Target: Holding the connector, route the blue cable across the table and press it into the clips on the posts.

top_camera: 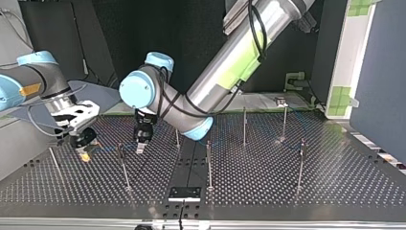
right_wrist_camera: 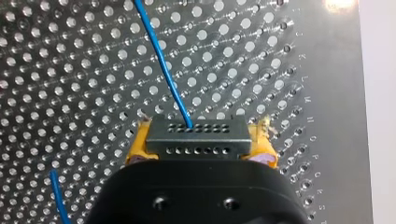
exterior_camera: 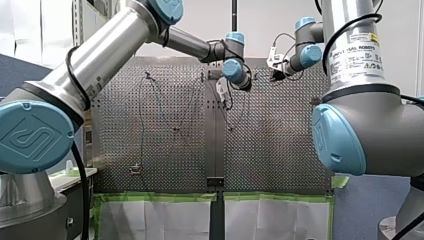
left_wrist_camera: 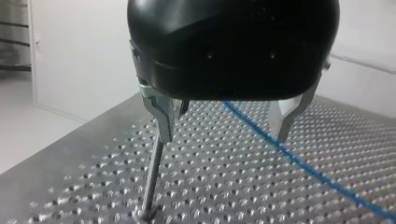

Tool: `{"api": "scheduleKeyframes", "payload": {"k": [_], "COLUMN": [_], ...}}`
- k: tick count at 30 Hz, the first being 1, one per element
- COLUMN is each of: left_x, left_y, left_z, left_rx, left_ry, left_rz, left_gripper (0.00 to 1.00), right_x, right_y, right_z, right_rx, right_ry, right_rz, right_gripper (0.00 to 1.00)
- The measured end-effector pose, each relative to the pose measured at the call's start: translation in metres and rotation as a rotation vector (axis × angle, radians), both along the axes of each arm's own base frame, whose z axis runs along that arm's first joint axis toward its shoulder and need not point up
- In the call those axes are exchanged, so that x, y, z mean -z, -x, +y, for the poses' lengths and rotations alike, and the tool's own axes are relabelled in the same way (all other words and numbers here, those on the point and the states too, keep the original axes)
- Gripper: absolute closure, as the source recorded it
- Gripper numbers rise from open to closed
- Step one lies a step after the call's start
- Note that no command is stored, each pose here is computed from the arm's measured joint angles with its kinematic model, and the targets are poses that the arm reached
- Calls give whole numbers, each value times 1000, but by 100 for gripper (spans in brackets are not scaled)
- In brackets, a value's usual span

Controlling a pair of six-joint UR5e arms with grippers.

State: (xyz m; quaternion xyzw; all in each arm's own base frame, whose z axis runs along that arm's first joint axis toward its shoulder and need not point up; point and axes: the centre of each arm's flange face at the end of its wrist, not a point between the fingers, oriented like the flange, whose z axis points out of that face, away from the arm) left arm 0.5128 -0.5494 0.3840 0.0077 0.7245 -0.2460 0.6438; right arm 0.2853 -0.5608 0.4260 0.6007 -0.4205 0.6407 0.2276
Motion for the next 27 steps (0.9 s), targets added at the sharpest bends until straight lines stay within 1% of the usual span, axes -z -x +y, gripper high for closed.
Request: {"api": "scheduleKeyframes", "payload": {"k": [4, 10, 13, 17, 21, 24, 27], "left_x": [-8, -19, -25, -33, -40, -46, -53], "left_y": [13, 25, 29, 35, 44, 48, 53], "left_z": [3, 18, 27, 43, 54, 61, 67], "left_rx": [31, 24, 11, -27, -55, -68, -79], "left_ry": [-10, -26, -31, -61, -87, -84, -70], "left_rz": [6, 15, 10, 5, -5, -19, -37], "left_gripper": [0, 0, 0, 0, 0, 0, 0], "right_x": [0, 0, 0, 0, 1, 1, 1], "right_y": [0, 0, -1, -3, -5, -6, -7], "right_z": [0, 0, 1, 2, 3, 3, 4], "right_rx": [-2, -3, -4, -8, -12, -14, -14], "right_ry": [0, -1, -1, -2, -3, -4, -4], "right_rz": [0, 0, 0, 0, 0, 0, -1], "right_gripper": [100, 100, 100, 100, 100, 100, 100]}}
